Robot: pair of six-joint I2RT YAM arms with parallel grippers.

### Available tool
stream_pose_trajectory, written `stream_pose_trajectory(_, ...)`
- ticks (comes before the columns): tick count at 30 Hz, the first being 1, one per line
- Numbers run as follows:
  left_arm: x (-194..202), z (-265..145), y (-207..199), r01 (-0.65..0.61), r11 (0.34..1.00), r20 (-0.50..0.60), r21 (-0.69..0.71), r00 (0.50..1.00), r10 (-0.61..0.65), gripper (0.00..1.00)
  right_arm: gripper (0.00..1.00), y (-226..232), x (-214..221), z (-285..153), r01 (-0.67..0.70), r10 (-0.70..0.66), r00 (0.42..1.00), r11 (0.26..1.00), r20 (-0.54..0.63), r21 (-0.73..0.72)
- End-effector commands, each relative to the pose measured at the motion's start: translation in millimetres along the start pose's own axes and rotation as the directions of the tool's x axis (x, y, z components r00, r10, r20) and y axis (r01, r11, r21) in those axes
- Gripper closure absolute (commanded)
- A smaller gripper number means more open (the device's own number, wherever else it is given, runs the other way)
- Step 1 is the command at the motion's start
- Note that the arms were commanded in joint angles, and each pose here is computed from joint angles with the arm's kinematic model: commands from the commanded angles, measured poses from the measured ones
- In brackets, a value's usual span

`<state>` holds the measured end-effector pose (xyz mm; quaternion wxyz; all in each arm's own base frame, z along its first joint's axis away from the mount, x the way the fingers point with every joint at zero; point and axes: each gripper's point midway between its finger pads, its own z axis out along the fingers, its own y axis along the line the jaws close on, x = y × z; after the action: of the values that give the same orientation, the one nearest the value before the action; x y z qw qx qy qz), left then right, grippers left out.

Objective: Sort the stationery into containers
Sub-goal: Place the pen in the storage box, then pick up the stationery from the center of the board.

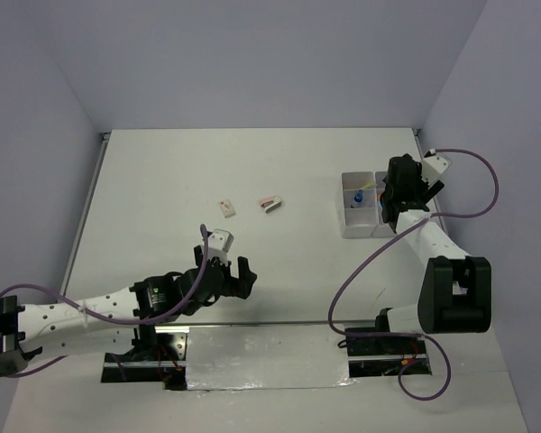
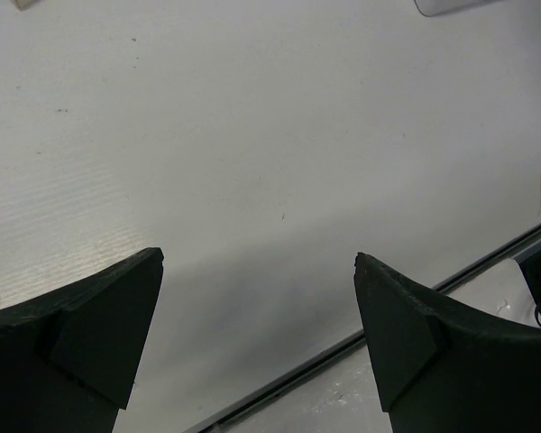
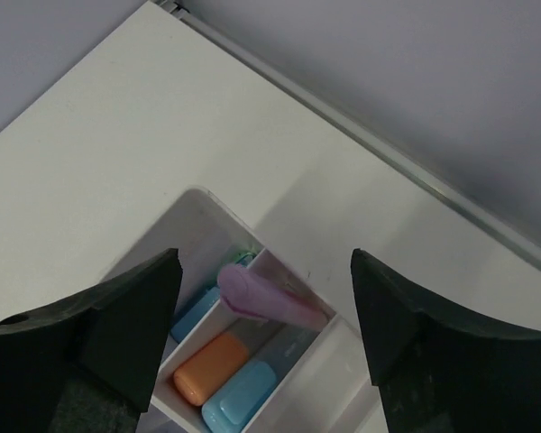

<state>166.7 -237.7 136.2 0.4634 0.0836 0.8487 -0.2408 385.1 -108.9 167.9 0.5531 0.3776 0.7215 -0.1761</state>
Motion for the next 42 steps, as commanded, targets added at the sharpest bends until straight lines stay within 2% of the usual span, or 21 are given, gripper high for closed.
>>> stream_pose_trajectory(1, -11, -1, 4, 0.039, 0.998, 0.040, -0.043, 0.999, -0.037, 0.01, 0.16, 9, -24, 0, -0.065, 0.065, 0.998, 0.998, 0.028, 0.000)
stream_pose_trajectory(6, -28, 14, 29, 0.098, 0.978, 0.036, -0.185, 0.995, -0.092, 0.01, 0.14, 24, -44, -25, -0.120, 0.123, 0.992, 0.986, 0.014, -0.118)
stream_pose_trajectory(12, -64, 43, 77, 0.238, 0.907, 0.073, -0.348, 0.971, -0.227, 0.01, 0.13, 39, -37, -83, -0.136, 0.107, 0.988, 0.942, -0.109, -0.307)
stream_pose_trajectory(13, -61, 52, 82, 0.230, 0.901, 0.050, -0.369, 0.972, -0.228, 0.01, 0.13, 43, -32, -92, -0.134, 0.094, 0.987, 0.926, -0.127, -0.352)
stream_pose_trajectory(14, -75, 58, 86, 0.242, 0.896, 0.064, -0.373, 0.970, -0.235, 0.01, 0.10, 53, -25, -107, -0.140, 0.075, 0.983, 0.890, -0.165, -0.434)
stream_pose_trajectory(15, -69, 68, 89, 0.228, 0.892, 0.031, -0.391, 0.972, -0.235, 0.01, 0.04, 56, -19, -123, -0.134, 0.054, 0.984, 0.857, -0.172, -0.498)
stream_pose_trajectory(16, -80, 75, 87, 0.227, 0.893, 0.038, -0.388, 0.972, -0.230, 0.01, 0.00, 60, -12, -134, -0.135, 0.035, 0.981, 0.831, -0.191, -0.540)
stream_pose_trajectory(18, -78, 91, 98, 0.207, 0.877, 0.008, -0.434, 0.974, -0.226, 0.01, 0.00, 68, -2, -164, -0.130, -0.007, 0.978, 0.765, -0.209, -0.631)
stream_pose_trajectory(20, -92, 104, 103, 0.209, 0.867, 0.014, -0.453, 0.974, -0.228, 0.01, 0.00, 69, 5, -183, -0.119, -0.042, 0.975, 0.732, -0.219, -0.671)
stream_pose_trajectory(21, -80, 117, 111, 0.187, 0.853, -0.028, -0.488, 0.973, -0.229, 0.01, 0.00, 70, 9, -189, -0.109, -0.065, 0.973, 0.717, -0.221, -0.689)
stream_pose_trajectory(23, -90, 128, 121, 0.192, 0.823, -0.026, -0.535, 0.970, -0.243, 0.01, 0.00, 73, 20, -209, -0.108, -0.123, 0.960, 0.662, -0.250, -0.742)
stream_pose_trajectory(24, -75, 139, 132, 0.162, 0.799, -0.068, -0.579, 0.967, -0.245, 0.01, 0.00, 71, 24, -214, -0.110, -0.141, 0.955, 0.648, -0.261, -0.753)
stream_pose_trajectory(26, -82, 149, 139, 0.153, 0.766, -0.064, -0.625, 0.967, -0.246, 0.03, 0.00, 70, 23, -225, -0.123, -0.146, 0.953, 0.615, -0.265, -0.779)
stream_pose_trajectory(27, -68, 159, 148, 0.120, 0.742, -0.099, -0.659, 0.965, -0.244, 0.04, 0.00, 69, 27, -230, -0.127, -0.158, 0.949, 0.600, -0.273, -0.790)
stream_pose_trajectory(32, -59, 187, 165, 0.095, 0.689, -0.120, -0.718, 0.959, -0.257, 0.12, 0.00, 62, 32, -241, -0.130, -0.169, 0.950, 0.552, -0.263, -0.824)
stream_pose_trajectory(38, -59, 201, 181, 0.114, 0.677, -0.104, -0.727, 0.956, -0.273, 0.15, 0.00, 58, 44, -250, -0.110, -0.232, 0.937, 0.512, -0.261, -0.852)
stream_pose_trajectory(42, -55, 209, 189, 0.108, 0.682, -0.116, -0.723, 0.955, -0.274, 0.20, 0.01, 58, 41, -255, -0.116, -0.228, 0.939, 0.494, -0.257, -0.862)
